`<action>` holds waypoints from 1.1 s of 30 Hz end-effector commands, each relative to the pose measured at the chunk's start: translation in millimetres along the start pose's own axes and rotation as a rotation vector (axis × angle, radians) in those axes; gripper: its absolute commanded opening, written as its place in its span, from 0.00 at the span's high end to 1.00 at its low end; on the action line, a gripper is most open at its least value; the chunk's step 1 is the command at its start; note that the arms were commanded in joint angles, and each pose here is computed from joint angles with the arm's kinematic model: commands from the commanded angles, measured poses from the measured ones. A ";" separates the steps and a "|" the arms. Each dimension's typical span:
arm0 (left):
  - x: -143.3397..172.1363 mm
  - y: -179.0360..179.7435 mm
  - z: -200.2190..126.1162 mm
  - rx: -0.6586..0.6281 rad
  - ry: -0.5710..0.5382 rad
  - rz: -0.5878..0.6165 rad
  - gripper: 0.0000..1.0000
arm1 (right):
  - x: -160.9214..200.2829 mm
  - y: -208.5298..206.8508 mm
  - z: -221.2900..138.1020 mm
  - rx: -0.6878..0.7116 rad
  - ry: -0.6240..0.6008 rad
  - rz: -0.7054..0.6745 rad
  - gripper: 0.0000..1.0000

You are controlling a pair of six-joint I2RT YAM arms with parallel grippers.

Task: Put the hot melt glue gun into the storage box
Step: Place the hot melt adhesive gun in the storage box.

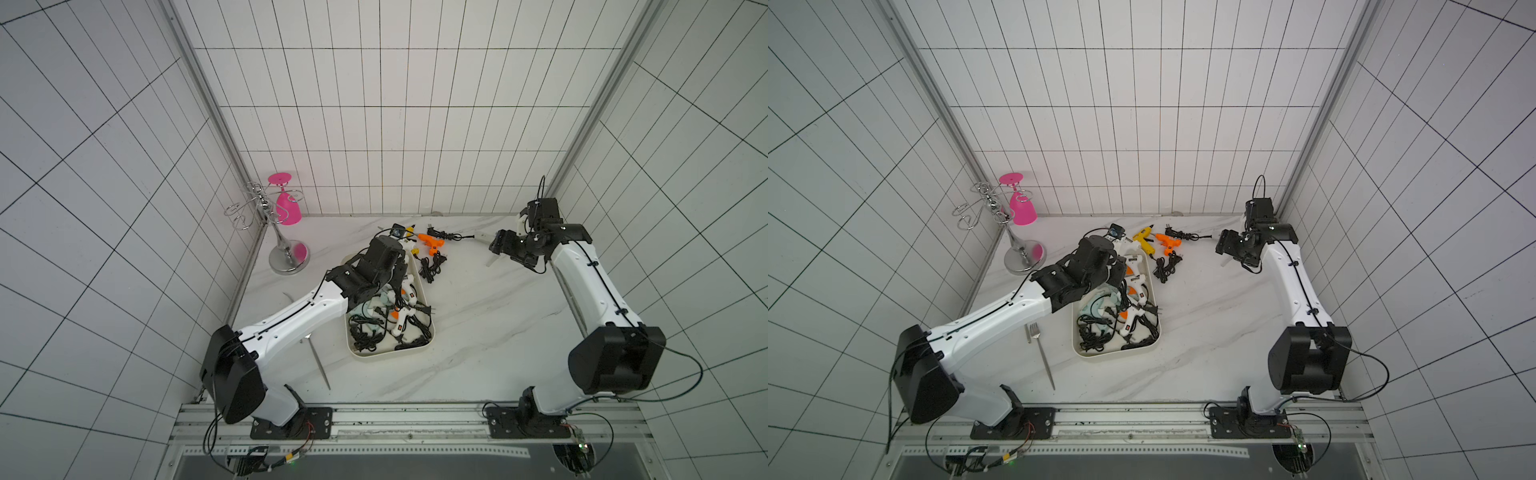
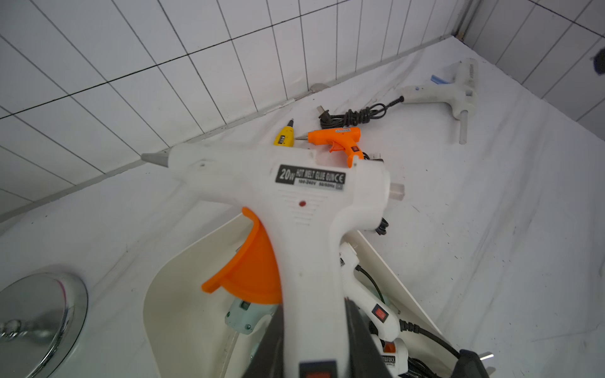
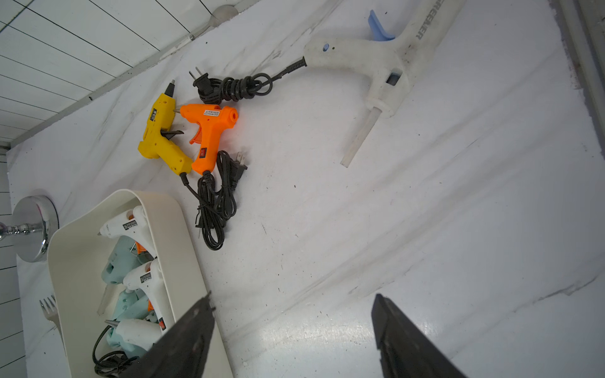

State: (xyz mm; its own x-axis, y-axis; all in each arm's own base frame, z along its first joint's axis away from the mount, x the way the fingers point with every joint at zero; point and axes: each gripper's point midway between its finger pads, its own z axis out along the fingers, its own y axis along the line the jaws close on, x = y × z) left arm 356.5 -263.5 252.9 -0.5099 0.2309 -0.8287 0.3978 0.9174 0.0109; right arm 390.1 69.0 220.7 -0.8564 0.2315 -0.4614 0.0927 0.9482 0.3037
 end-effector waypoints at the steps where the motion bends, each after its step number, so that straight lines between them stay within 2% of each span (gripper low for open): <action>1: -15.3 13.0 -7.8 -0.040 -0.020 -0.136 0.89 | 7.7 -8.9 10.7 0.009 0.025 0.012 0.21; 6: 19.1 27.9 27.5 -0.089 0.124 -0.244 0.89 | 12.5 -9.5 25.0 -0.001 0.068 0.017 0.22; 12: 57.5 6.2 66.7 -0.039 0.286 -0.357 0.92 | 7.1 -16.5 39.5 0.024 0.078 0.013 0.22; 17: 98.3 -8.3 100.6 -0.057 0.464 -0.426 0.95 | -10.6 -44.0 64.1 0.134 0.065 0.109 0.23; 20: 118.1 -3.3 111.5 -0.116 0.500 -0.463 0.95 | -24.4 -57.7 80.1 0.182 0.054 0.165 0.24; 24: 132.1 5.0 113.1 -0.176 0.495 -0.508 0.95 | -46.4 -76.2 90.7 0.280 0.000 0.167 0.24; 26: 140.8 3.2 113.5 -0.178 0.498 -0.534 0.88 | -58.4 -90.2 95.2 0.331 -0.033 0.183 0.23; 30: 151.4 -4.9 107.1 -0.180 0.530 -0.527 0.55 | -83.0 -110.6 111.6 0.329 -0.068 0.262 0.23; 33: 148.0 -4.2 95.3 -0.177 0.521 -0.495 0.42 | -95.9 -113.6 127.5 0.320 -0.056 0.261 0.23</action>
State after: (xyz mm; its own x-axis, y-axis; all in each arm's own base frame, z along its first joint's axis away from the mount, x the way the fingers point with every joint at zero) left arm 369.9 -269.6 76.1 -0.8973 -0.1484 -0.4157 -0.0758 0.9796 -0.1860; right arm 504.4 -18.3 122.4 -0.7904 0.4443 -0.4218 0.4256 0.8934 0.1436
